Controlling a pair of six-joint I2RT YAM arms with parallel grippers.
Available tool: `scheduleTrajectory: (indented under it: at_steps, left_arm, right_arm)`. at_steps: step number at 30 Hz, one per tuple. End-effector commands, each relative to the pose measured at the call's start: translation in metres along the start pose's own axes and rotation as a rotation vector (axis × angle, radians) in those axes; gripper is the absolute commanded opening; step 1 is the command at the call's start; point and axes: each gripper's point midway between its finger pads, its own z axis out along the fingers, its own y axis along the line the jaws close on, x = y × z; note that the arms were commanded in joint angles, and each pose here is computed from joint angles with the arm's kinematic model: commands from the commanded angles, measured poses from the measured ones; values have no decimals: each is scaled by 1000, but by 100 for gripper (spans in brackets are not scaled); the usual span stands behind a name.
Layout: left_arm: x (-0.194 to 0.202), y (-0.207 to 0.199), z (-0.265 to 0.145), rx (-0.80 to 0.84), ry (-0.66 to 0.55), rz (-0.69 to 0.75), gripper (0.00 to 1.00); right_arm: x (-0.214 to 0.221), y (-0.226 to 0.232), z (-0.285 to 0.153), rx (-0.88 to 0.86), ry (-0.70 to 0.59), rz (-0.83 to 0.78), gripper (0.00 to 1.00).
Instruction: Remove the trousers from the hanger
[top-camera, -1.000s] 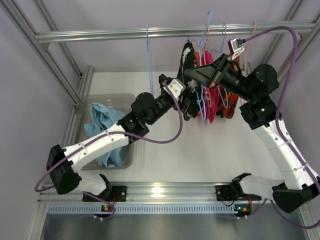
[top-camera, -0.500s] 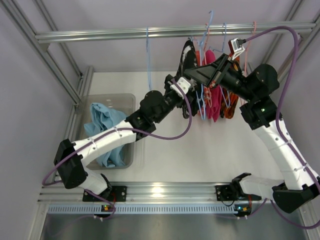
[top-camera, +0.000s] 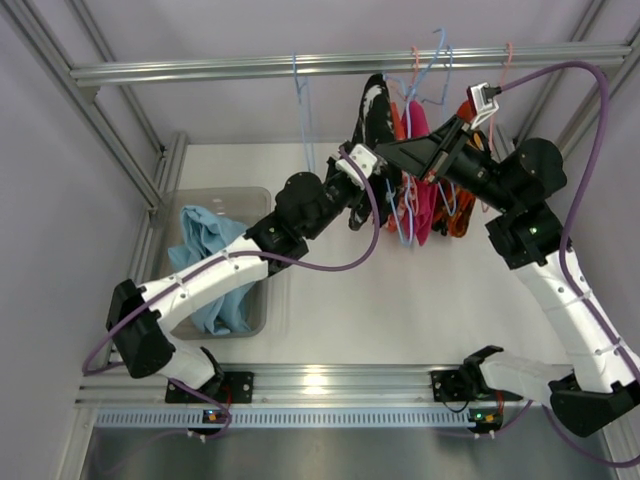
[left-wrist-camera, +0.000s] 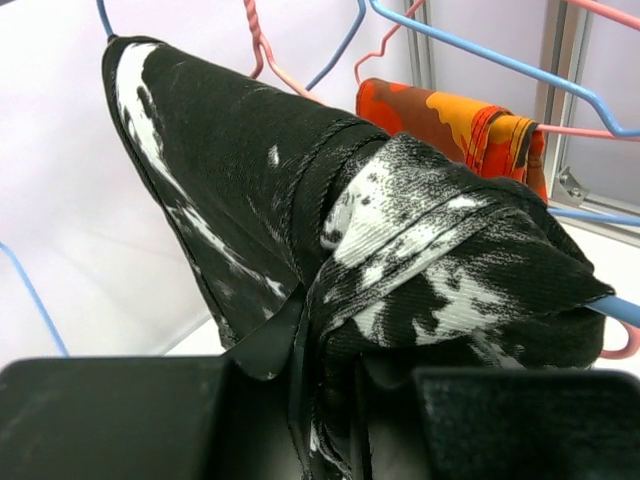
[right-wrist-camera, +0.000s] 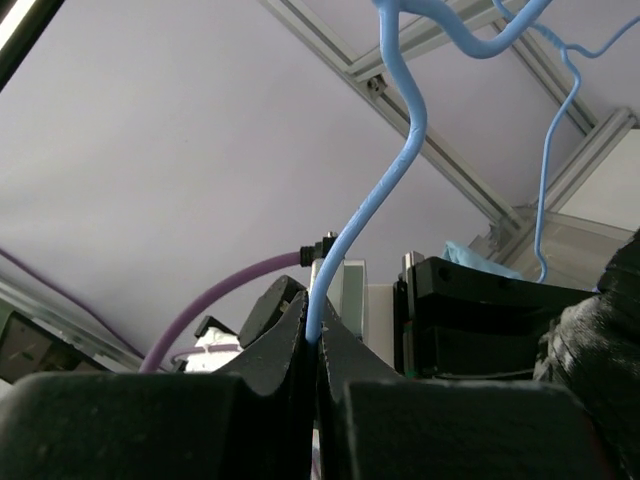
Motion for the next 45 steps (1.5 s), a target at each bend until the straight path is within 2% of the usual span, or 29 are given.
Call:
scheduleTrajectory:
  at_steps: [1,9,14,20,27,34,38,45]
  left_arm:
    - [-65,40,-20,-95,-126,-15,0]
    - [-127,50,-51,-74,-224,-4,0]
    - [-176,57,-65,-52,-306,-51,0]
    - [-212,55,-79,-3,-370,-90,0]
    - [-255,73,-100,-49,-463,-54,0]
    - [-315,94,-126,-90,-593,-10,0]
    - [-352,110,-153,-126,-676,7,0]
    - [-394,133,-202,-185,-785,8,0]
  right_arm:
    - [-13,80,-31,-222,-89,-234,0]
    - [-3,47,-29,-146,-82,-258,0]
    - [3,25,-23,-98,-70,-249,0]
    - [8,0,-17,-33,-55,-237,0]
    - [13,-15,-19,6,-53,-253,0]
    - [22,-23,-25,29,-37,-252,0]
    - [27,-26,-33,51,-26,-276,0]
    - [39,-37,-39,74,5,-273,0]
